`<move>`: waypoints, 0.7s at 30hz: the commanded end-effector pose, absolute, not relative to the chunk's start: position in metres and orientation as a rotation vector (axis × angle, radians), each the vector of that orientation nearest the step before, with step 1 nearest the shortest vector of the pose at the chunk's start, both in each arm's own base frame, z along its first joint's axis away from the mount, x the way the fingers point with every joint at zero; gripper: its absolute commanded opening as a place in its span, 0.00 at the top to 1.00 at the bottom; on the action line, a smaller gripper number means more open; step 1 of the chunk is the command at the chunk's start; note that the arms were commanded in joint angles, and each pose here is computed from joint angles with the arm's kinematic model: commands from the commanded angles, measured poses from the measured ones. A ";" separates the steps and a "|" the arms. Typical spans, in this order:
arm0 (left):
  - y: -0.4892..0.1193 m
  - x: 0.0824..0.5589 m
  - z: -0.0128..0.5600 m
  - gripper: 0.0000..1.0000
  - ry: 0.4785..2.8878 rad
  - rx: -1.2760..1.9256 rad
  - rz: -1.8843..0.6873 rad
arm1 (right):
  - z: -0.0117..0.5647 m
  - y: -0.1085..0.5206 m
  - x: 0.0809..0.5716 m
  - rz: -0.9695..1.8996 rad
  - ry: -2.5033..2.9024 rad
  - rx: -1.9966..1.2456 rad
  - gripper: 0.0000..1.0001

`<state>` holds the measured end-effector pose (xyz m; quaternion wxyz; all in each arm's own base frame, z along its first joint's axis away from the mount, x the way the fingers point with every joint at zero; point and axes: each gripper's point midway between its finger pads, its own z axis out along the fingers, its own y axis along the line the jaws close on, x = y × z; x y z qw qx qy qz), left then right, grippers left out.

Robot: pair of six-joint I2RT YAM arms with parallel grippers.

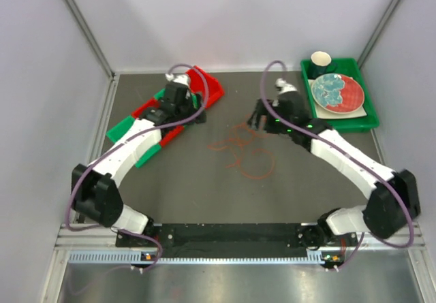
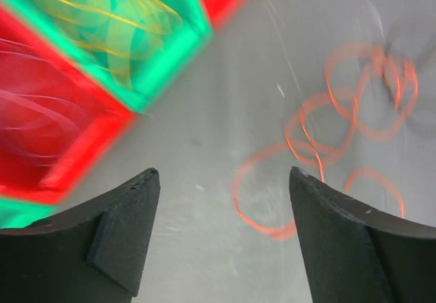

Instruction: Untangle the cables

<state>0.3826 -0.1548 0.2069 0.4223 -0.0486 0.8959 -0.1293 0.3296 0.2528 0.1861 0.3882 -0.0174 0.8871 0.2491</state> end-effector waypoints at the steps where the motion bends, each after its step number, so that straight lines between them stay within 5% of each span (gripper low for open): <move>1: -0.220 0.363 0.164 0.16 2.320 0.107 -0.414 | 0.174 0.175 0.337 0.531 2.256 0.158 0.12; 4: -0.249 0.352 0.136 0.14 2.377 0.239 -0.342 | 0.166 0.144 0.336 0.474 2.270 0.228 0.12; 9: -0.257 0.344 0.110 0.23 2.469 0.011 -0.204 | 0.164 0.140 0.336 0.463 2.270 0.226 0.12; 21: -0.301 0.301 0.083 0.19 2.451 -0.174 -0.060 | 0.157 0.149 0.335 0.514 2.293 0.207 0.13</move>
